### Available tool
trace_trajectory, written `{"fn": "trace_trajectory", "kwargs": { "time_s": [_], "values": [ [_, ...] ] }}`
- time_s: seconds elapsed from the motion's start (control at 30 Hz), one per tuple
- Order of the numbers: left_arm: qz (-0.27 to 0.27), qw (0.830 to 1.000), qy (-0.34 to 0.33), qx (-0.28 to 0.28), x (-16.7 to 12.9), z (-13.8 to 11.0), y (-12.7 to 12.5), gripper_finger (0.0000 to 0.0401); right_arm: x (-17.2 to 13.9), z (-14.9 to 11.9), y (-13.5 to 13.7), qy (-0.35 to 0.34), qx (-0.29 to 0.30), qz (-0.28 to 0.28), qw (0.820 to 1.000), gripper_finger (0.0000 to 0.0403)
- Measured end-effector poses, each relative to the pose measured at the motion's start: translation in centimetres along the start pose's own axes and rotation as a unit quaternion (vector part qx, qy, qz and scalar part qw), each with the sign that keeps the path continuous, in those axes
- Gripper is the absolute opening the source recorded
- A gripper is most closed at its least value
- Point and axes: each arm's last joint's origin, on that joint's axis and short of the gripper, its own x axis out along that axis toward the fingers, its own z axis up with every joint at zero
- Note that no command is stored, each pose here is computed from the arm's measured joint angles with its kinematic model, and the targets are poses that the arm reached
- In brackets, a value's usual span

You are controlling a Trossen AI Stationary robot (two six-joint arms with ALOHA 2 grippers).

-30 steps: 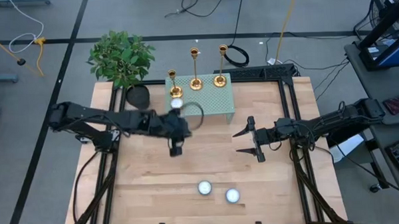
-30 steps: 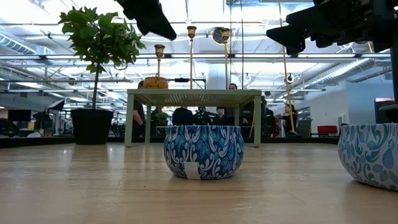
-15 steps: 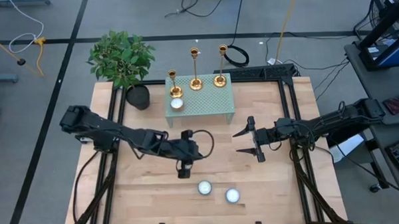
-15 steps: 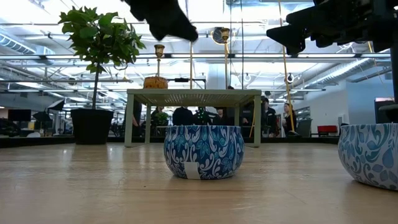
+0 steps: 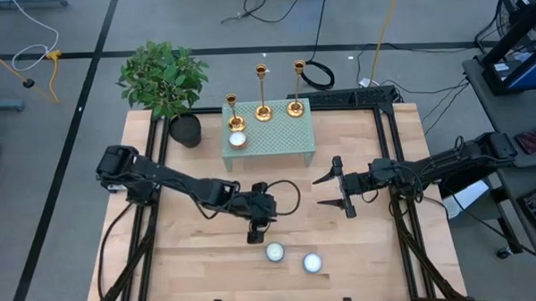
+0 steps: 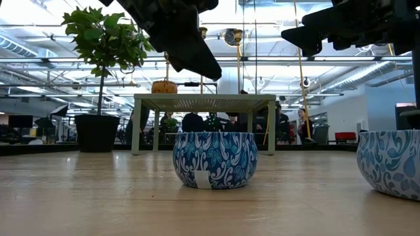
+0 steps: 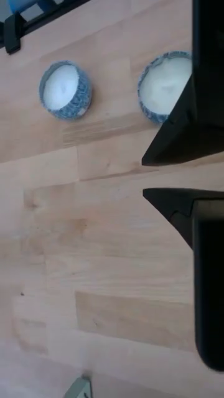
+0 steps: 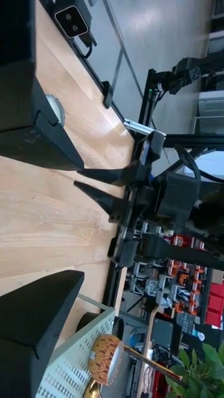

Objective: Pick & Place candle stick holders
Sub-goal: Put the dark blue scented candle on the shelf

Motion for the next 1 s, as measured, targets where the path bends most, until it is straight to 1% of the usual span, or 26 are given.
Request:
{"fn": "trace_trajectory", "kwargs": {
  "time_s": [0.1, 0.23, 0.33, 0.4, 0.5, 0.57, 0.73, 0.77, 0.83, 0.9, 1.0],
  "values": [
    [0.004, 1.000, -0.001, 0.002, 0.0, 0.0, 0.2, 0.0101, 0.0, 0.0, 0.0, 0.000, 0.000, 0.000, 1.000, 0.0267],
    [0.004, 0.999, -0.002, 0.036, 0.0, 0.0, 0.0, 0.0146, 0.0, 0.0, 0.0, 0.000, 0.000, 0.000, 1.000, 0.0267],
    [-0.018, 0.998, -0.011, 0.063, 0.0, 0.2, -0.6, 0.0171, 0.0, 0.0, 0.0, 0.000, 0.000, 0.000, 1.000, 0.0267],
    [-0.034, 0.997, -0.022, 0.064, -0.1, 0.3, -1.3, 0.0179, 0.0, 0.0, 0.0, 0.000, 0.000, 0.000, 1.000, 0.0267],
    [-0.050, 0.997, -0.040, 0.034, -0.2, 0.5, -2.5, 0.0179, 0.0, 0.0, 0.0, 0.000, 0.000, 0.000, 1.000, 0.0267],
    [-0.060, 0.997, -0.048, 0.015, 0.4, 0.4, -3.4, 0.0173, 0.0, 0.0, 0.0, 0.001, 0.000, 0.000, 1.000, 0.0267],
    [-0.069, 0.997, -0.029, -0.001, 2.6, -1.2, -5.7, 0.0151, 0.0, -0.2, 0.0, 0.008, 0.000, 0.001, 1.000, 0.0267],
    [-0.064, 0.998, -0.017, -0.004, 2.9, -1.6, -6.0, 0.0147, 0.0, -0.2, 0.0, 0.008, 0.001, 0.001, 1.000, 0.0267],
    [-0.051, 0.998, -0.015, -0.017, 3.8, -2.1, -6.3, 0.0141, 0.0, -0.2, 0.0, 0.013, 0.001, 0.002, 1.000, 0.0267],
    [-0.030, 0.999, -0.003, -0.029, 4.1, -2.6, -6.3, 0.0137, 0.0, -0.3, 0.0, 0.017, 0.001, 0.002, 1.000, 0.0267],
    [-0.017, 0.998, -0.001, -0.055, 4.8, -2.9, -6.2, 0.0136, 0.0, -0.4, 0.0, 0.018, 0.003, 0.002, 1.000, 0.0267]
  ]
}}
